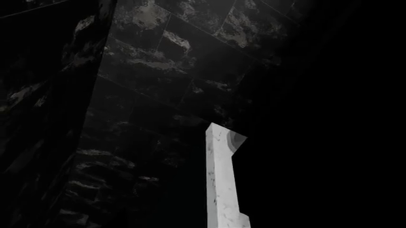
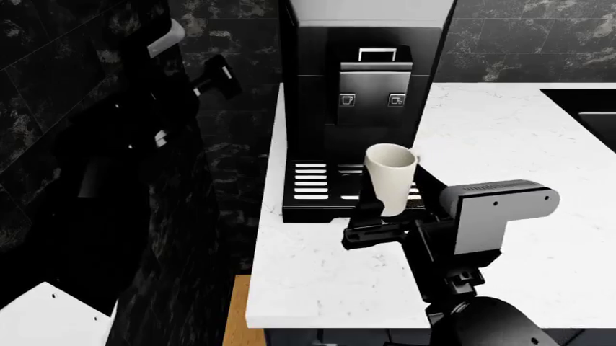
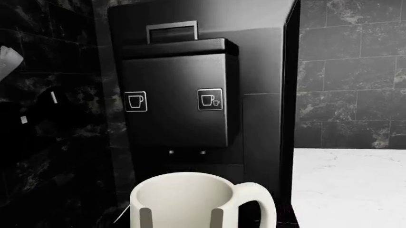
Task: Pick the mug from the cabinet, place it under the coffee machine dispenser, and press the start button.
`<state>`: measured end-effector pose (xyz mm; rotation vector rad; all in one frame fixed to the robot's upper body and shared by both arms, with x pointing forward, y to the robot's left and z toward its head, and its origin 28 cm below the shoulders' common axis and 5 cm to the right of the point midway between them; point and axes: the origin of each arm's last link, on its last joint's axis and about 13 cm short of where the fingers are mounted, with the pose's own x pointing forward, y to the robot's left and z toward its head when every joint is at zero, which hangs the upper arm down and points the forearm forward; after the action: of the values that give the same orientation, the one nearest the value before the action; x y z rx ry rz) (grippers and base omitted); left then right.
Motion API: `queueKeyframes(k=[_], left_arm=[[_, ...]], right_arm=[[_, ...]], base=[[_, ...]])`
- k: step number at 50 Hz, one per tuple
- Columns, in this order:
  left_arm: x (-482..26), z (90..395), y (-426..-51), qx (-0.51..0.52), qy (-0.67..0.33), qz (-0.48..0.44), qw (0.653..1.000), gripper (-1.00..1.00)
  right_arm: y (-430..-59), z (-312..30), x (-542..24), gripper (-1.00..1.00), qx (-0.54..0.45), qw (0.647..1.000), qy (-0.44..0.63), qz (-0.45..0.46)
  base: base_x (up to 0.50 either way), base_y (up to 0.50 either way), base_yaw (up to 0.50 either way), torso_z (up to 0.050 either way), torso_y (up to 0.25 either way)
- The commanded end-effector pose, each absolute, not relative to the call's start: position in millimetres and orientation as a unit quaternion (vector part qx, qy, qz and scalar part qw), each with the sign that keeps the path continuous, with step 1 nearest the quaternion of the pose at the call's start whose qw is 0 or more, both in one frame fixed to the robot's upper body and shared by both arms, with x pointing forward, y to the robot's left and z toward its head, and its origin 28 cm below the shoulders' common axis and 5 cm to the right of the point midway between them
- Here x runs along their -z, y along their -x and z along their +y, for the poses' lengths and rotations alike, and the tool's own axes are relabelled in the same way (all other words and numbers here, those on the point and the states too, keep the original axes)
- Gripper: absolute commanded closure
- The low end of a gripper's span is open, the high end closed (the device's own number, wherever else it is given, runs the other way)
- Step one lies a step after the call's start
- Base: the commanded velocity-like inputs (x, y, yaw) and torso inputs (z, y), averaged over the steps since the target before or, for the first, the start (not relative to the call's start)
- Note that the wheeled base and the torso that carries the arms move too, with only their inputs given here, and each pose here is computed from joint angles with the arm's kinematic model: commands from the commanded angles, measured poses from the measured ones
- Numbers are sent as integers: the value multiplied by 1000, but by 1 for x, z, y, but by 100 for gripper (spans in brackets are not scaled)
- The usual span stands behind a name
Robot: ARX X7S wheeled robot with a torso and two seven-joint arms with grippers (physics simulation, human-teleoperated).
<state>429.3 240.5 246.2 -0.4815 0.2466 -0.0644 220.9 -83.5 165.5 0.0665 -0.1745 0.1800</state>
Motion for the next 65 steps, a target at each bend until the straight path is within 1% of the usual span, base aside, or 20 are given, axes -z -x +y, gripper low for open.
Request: queueKeyframes(k=[1, 21, 50, 65], left_arm=[[-246, 242, -429, 31, 240, 122, 963, -100], [-246, 244, -429, 28, 242, 119, 963, -100], [-243, 244, -429, 27, 238, 121, 963, -100], [-242, 244, -429, 27, 240, 122, 963, -100]], right_arm=[[-232, -76, -157, 100, -93, 991, -24, -92], [-249, -63, -149, 100, -89, 991, -17, -98], [-296, -64, -117, 100, -53, 996, 12, -66], [-308, -60, -112, 100, -57, 996, 22, -60]], base=[[0, 0, 0, 0, 0], [0, 0, 0, 1, 0], [0, 0, 0, 0, 0], [1, 0, 0, 0, 0]])
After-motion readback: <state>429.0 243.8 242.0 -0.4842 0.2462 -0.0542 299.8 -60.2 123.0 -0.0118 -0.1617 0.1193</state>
